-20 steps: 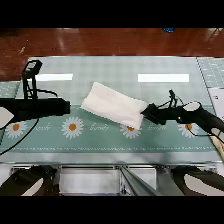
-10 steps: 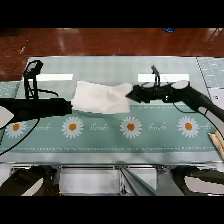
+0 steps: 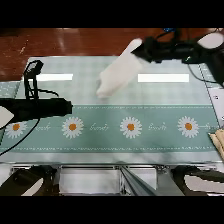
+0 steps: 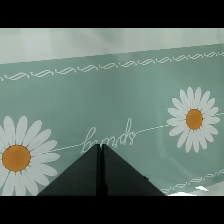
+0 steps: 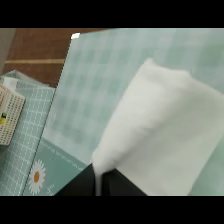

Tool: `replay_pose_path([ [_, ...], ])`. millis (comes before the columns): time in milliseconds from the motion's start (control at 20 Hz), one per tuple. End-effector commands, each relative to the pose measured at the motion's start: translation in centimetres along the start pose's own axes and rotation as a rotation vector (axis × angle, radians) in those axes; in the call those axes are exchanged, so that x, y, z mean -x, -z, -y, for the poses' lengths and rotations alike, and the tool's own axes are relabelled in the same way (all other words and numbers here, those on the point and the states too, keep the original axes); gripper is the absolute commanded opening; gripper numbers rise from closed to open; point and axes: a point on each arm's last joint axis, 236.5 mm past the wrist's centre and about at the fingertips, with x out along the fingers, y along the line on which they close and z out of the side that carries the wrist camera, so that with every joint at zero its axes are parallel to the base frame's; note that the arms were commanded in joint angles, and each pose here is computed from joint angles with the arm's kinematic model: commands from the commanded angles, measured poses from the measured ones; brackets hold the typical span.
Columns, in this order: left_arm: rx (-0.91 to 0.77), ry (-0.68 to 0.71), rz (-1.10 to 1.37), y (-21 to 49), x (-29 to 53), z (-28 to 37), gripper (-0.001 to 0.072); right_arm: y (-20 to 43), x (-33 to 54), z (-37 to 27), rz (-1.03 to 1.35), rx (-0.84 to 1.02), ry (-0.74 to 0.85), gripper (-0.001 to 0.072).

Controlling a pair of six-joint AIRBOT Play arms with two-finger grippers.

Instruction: Fold the shirts.

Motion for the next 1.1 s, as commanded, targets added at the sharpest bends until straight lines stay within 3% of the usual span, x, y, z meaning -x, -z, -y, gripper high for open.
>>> replay_pose_path([
  [0,0.009,0.015,-0.004,0.1,0.0,0.4,0.0019,-4.8,6.3,1.5,0.072,-0.005,0.097,0.0022],
  [300,0.009,0.015,-0.004,0.1,0.0,0.4,0.0019,-8.1,17.8,7.0,0.188,-0.167,0.253,0.0022],
  [400,0.021,0.038,-0.009,0.2,0.0,0.9,0.0019,-7.5,22.1,10.0,0.218,-0.205,0.403,0.0022],
  [550,0.013,0.066,-0.021,0.6,0.0,1.9,0.0019,-4.4,28.5,13.6,0.214,-0.324,0.636,0.0022],
  [1050,-0.089,0.09,-0.033,1.3,-0.1,3.2,0.0019,6.9,41.0,12.1,0.221,-0.7,0.964,0.0022],
])
